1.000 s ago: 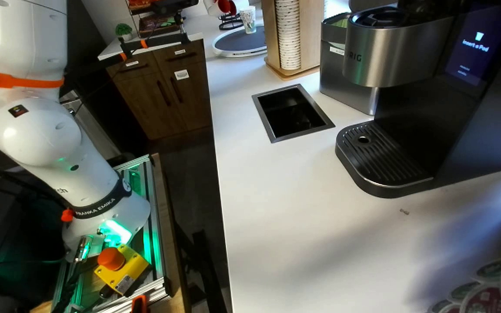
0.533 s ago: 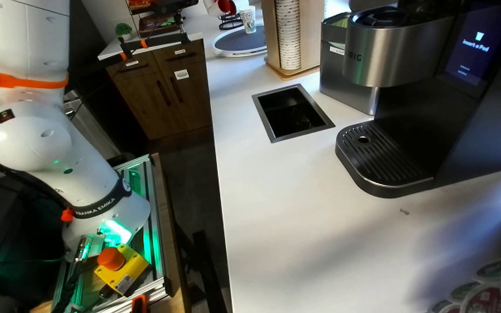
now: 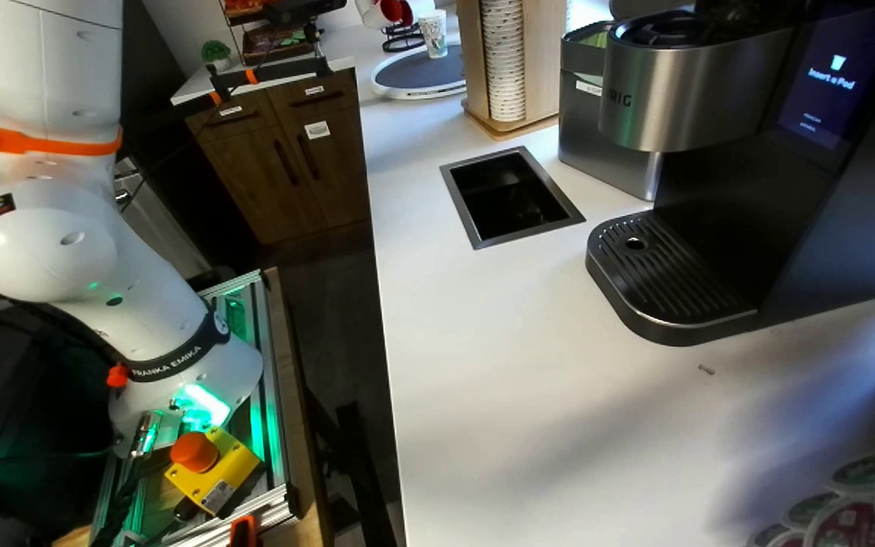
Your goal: Open the lid of coffee maker, then remove the coffee pod from the coffeemaker and put it in the bin and finally close the lid of the bin
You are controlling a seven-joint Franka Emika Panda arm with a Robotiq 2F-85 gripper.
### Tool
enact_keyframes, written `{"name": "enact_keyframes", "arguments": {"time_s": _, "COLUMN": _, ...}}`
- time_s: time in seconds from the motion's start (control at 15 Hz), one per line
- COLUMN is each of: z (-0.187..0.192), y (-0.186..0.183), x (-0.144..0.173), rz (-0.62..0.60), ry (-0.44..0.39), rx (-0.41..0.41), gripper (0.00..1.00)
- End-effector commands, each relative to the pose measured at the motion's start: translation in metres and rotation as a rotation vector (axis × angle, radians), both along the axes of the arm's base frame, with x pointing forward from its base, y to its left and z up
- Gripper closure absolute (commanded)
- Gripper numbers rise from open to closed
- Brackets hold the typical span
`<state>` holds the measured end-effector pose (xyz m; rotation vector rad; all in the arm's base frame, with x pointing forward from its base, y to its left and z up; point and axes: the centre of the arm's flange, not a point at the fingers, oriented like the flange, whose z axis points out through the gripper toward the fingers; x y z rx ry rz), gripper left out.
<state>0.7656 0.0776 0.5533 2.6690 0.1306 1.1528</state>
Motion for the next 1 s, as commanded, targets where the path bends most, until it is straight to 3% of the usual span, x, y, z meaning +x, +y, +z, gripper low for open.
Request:
{"name": "enact_keyframes", "arguments": {"time_s": 0.0, "z": 0.006, "y": 0.0, "x": 0.004, "rz": -0.034, "ry": 0.05, "rx": -0.022, "gripper": 1.0}}
{"name": "enact_keyframes", "arguments": {"time_s": 0.93, "z": 0.034, "y": -0.012, "x": -0.025, "rz": -0.116, "ry": 0.235, "rx": -0.075, "gripper": 1.0}}
